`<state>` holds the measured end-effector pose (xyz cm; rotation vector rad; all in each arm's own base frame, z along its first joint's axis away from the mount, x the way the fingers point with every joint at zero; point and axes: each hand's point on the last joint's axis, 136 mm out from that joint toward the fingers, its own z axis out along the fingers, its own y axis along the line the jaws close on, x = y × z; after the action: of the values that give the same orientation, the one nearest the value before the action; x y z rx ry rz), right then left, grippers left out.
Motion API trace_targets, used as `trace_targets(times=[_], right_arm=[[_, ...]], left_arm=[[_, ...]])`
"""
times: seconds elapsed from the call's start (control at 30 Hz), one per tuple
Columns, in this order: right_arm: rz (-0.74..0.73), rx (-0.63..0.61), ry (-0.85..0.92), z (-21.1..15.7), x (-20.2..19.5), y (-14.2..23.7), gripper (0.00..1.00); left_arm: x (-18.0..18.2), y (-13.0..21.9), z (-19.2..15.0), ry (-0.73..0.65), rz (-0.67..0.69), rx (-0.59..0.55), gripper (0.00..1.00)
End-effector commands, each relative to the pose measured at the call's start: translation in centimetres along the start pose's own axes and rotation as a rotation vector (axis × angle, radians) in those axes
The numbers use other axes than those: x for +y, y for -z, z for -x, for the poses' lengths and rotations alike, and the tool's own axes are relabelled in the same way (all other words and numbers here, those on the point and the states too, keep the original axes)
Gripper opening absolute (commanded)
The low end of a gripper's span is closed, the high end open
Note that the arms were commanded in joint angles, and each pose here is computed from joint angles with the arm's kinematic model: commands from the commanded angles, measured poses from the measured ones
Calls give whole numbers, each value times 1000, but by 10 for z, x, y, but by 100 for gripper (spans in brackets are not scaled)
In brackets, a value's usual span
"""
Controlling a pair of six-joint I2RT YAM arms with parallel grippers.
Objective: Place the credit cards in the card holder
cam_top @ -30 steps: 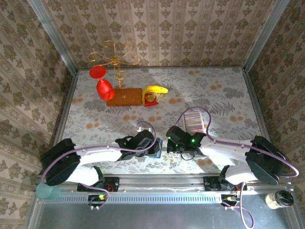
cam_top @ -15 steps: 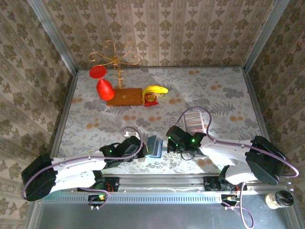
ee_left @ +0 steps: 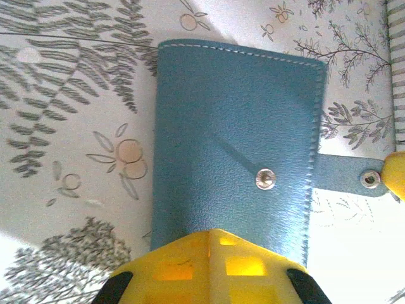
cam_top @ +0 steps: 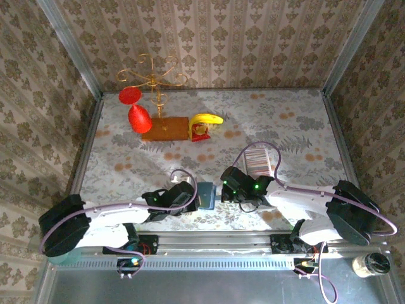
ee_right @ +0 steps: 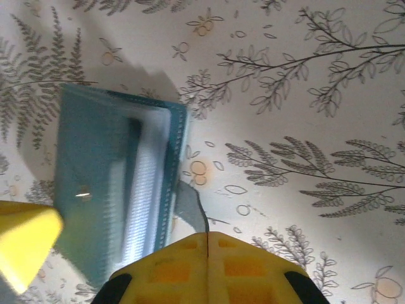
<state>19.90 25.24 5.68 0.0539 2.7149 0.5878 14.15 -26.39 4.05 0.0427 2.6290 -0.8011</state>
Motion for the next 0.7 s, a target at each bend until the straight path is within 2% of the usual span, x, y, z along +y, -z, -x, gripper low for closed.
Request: trace_targets(times=[0.0, 0.17, 0.67], right_arm=[[101, -30, -58, 9, 19, 8, 0], [177, -4, -93, 9, 37, 4, 0], [159, -14, -164, 11, 36, -27, 0]], left_arm=[[-10, -9, -4, 3, -24, 25, 0], [-8, -18, -18, -6, 13, 61, 0], [6, -19, -26, -12, 60, 65, 0]])
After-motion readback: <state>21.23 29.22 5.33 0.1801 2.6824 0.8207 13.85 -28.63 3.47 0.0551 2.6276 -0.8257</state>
